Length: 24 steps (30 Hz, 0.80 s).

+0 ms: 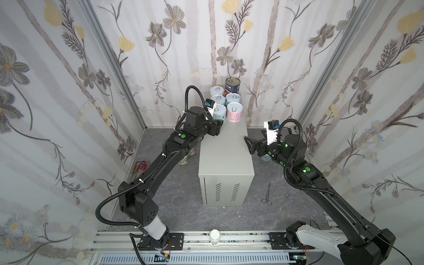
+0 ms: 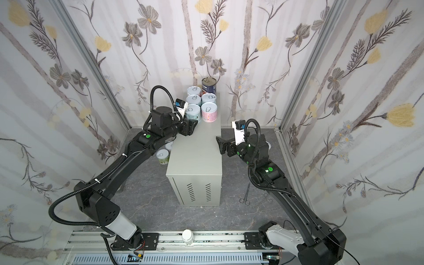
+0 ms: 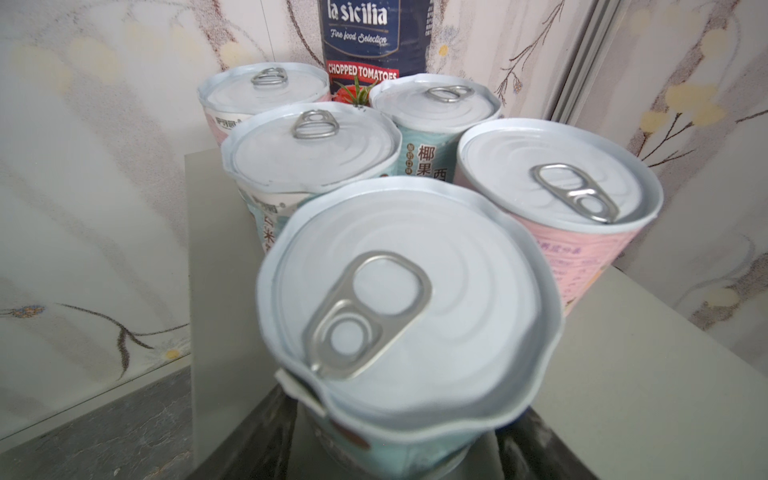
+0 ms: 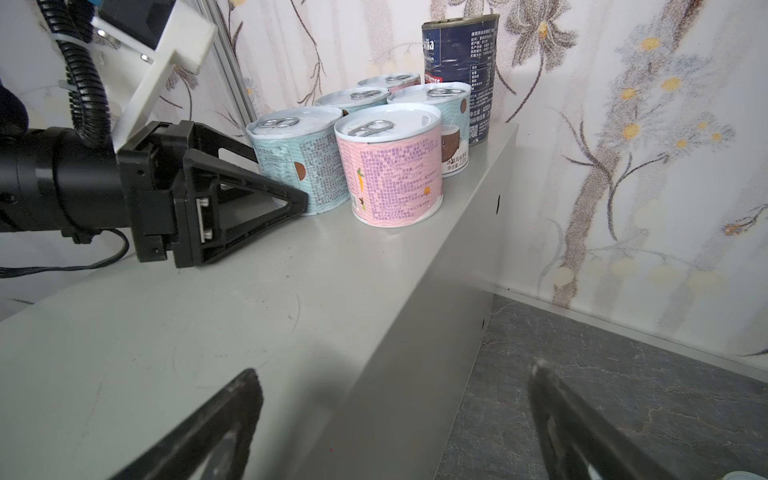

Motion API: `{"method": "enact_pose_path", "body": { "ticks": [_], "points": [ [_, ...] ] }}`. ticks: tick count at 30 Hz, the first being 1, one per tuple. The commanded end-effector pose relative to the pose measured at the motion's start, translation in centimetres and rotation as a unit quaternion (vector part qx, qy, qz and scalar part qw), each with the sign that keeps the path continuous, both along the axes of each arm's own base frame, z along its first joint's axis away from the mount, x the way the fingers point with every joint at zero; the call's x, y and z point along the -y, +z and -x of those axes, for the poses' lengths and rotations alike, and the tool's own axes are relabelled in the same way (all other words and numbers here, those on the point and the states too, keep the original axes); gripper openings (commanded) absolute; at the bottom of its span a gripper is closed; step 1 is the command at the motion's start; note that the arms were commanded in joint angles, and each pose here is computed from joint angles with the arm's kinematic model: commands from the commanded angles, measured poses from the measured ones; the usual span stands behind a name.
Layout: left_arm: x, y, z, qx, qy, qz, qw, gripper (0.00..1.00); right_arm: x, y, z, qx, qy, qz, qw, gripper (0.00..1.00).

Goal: Place and organize the canned foods onto the counter

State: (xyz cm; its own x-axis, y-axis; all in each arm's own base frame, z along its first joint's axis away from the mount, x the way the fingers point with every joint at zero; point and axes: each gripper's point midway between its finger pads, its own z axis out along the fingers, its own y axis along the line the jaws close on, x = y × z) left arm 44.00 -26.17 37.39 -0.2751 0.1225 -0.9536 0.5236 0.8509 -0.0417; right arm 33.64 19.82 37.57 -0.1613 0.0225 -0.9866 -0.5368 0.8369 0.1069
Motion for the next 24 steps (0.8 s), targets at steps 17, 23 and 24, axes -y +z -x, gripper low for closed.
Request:
{"method": "enact_pose_path", "body": {
  "ticks": [17, 23, 24],
  "points": [
    [-0.06, 0.08, -0.17, 0.001, 0.002, 0.006, 1.000, 0.75, 0.32, -0.41, 0.04, 0.000, -0.007, 0.013, 1.000, 1.00],
    [-0.07, 0.60, 0.05, 0.005, 0.000, 0.010, 1.000, 0.75, 0.44, -0.47, 0.10, -0.001, -0.009, 0.014, 1.000, 1.00],
    [-0.07, 0.72, 0.15, 0.005, -0.001, 0.012, 1.000, 0.75, 0.47, -0.43, 0.13, 0.000, -0.010, 0.014, 1.000, 1.00]
  ]
}}
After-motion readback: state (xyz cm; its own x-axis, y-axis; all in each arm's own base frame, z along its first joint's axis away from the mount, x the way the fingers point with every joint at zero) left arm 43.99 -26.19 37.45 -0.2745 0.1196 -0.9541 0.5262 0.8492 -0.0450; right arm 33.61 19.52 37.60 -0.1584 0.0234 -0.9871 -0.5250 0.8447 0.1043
